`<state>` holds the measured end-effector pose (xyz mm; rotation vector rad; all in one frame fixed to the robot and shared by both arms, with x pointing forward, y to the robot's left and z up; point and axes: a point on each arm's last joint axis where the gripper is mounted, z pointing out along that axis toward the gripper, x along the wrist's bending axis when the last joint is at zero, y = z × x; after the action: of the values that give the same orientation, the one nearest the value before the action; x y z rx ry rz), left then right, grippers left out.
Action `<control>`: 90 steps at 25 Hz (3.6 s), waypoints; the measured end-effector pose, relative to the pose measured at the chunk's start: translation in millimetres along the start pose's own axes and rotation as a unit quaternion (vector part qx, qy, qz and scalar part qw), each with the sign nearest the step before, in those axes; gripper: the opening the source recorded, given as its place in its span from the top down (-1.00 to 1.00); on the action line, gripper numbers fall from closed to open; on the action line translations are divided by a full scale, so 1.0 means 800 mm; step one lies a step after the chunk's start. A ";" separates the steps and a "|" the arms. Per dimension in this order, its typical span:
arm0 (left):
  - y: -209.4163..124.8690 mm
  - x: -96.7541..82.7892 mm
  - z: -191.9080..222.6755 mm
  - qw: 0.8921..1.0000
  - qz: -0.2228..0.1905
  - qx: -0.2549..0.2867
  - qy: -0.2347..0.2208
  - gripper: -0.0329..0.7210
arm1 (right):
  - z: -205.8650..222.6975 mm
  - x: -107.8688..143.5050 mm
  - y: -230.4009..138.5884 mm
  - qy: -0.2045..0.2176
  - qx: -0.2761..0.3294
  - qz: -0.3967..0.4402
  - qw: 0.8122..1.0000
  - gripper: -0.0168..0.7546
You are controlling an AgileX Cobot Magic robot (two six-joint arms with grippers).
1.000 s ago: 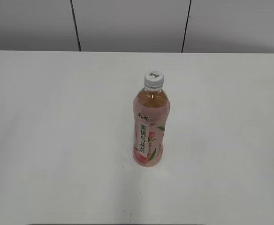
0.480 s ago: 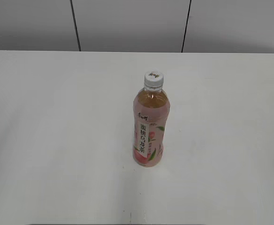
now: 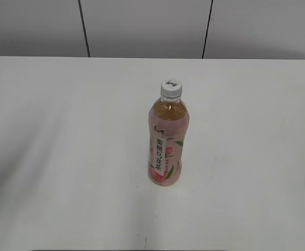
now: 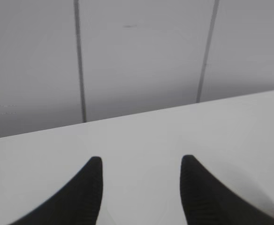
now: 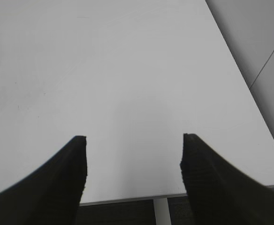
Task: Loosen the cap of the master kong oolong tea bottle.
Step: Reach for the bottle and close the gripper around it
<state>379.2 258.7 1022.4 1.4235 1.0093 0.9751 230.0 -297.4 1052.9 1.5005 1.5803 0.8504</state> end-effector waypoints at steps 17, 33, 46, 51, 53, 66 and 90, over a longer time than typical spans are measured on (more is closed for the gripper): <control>-0.093 -0.135 0.062 0.953 0.053 0.064 -0.291 -0.51 | 0.000 0.000 0.000 0.000 0.000 0.000 1.000 -0.29; -0.163 -0.162 0.110 0.946 0.036 0.093 -0.309 -0.59 | 0.000 0.000 0.000 0.000 0.000 0.000 1.000 -0.29; -0.137 -0.176 0.151 0.958 0.019 0.031 -0.284 -0.59 | 0.000 0.000 0.000 0.000 0.000 0.000 1.000 -0.29; -0.137 -0.183 0.163 0.956 0.020 0.022 -0.291 -0.59 | 0.000 0.000 0.000 0.000 0.000 0.000 1.000 -0.29; -0.138 -0.186 0.167 0.954 0.021 0.019 -0.297 -0.59 | 0.000 0.000 0.000 0.000 0.000 0.000 1.000 -0.29; -0.144 -0.203 0.192 0.948 0.021 0.010 -0.318 -0.59 | 0.000 0.000 0.000 0.000 0.000 0.000 1.000 -0.29; -0.143 -0.217 0.192 0.927 0.038 0.021 -0.372 -0.14 | 0.000 0.000 0.000 0.000 0.000 0.000 1.000 -0.29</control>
<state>465.3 53.2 891.1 1.6845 0.4083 0.3870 230.0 -297.4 1052.9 1.5005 1.5803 0.8504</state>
